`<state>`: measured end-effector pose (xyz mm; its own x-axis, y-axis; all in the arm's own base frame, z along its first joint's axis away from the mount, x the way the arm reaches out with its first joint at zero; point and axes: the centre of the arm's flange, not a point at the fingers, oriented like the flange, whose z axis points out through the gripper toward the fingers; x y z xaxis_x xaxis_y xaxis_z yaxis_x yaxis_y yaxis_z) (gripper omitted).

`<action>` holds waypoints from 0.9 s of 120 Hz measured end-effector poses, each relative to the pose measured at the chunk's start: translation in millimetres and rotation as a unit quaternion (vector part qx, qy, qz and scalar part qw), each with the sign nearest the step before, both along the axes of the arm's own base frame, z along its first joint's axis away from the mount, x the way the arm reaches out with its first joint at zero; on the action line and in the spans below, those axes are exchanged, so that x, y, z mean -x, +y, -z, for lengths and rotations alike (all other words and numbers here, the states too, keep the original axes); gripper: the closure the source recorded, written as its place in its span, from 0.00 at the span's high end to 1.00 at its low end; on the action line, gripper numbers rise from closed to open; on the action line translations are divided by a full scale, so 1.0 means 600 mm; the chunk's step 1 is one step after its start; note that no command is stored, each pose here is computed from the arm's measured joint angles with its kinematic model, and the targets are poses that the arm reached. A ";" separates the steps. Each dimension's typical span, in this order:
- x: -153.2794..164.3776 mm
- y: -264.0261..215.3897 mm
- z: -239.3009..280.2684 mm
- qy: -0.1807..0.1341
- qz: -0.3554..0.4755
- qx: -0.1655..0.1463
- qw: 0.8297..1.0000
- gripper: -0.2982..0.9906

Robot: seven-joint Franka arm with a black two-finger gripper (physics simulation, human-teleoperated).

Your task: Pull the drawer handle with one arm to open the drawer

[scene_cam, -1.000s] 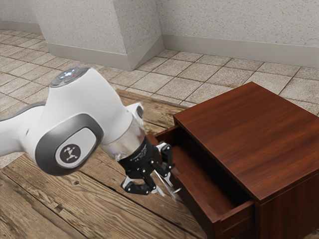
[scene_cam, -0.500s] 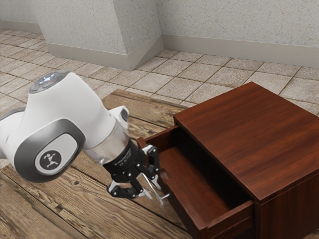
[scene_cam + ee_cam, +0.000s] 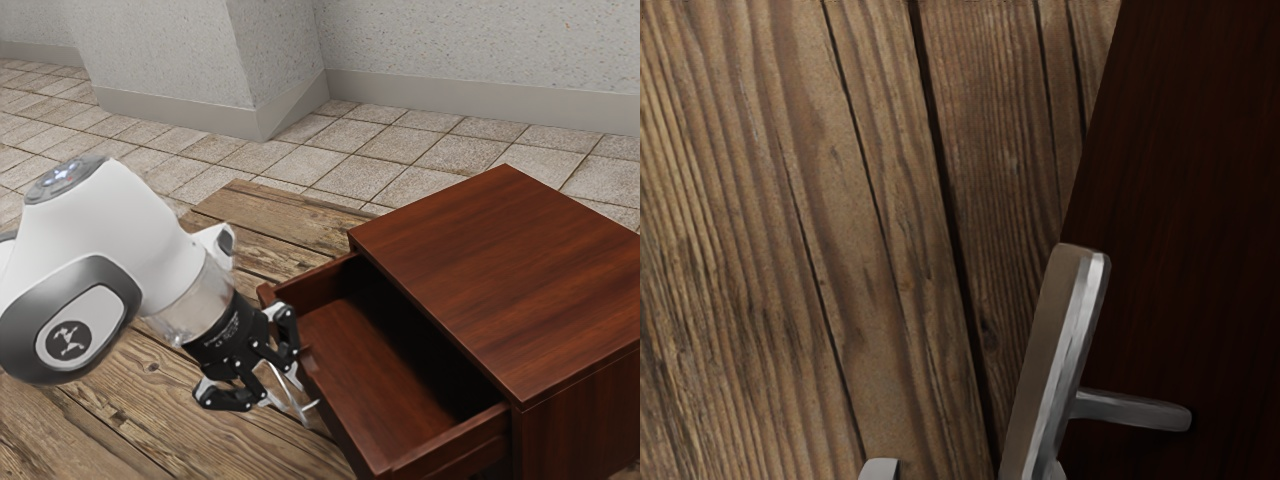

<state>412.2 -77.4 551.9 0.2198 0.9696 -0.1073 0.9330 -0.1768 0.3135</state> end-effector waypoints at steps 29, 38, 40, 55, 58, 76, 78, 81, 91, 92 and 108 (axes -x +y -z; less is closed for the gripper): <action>0.020 0.005 0.001 -0.003 0.000 0.001 1.000 0.30; 0.026 0.007 0.003 -0.004 0.001 0.000 1.000 0.30; 0.026 0.007 0.003 -0.004 0.001 0.000 1.000 0.30; 0.031 0.014 0.003 -0.005 -0.002 -0.002 1.000 0.30; 0.032 0.015 0.003 -0.006 -0.002 -0.002 1.000 0.30; 0.038 0.022 0.005 -0.006 -0.005 0.000 1.000 0.30; 0.039 0.022 0.005 -0.006 -0.005 0.000 1.000 0.30; 0.040 0.023 0.005 -0.007 -0.005 0.000 1.000 0.30; 0.042 0.023 0.004 -0.008 -0.005 -0.001 1.000 0.30; 0.042 0.024 0.004 -0.008 -0.005 -0.001 1.000 0.30; 0.043 0.024 0.004 -0.010 -0.004 -0.003 1.000 0.30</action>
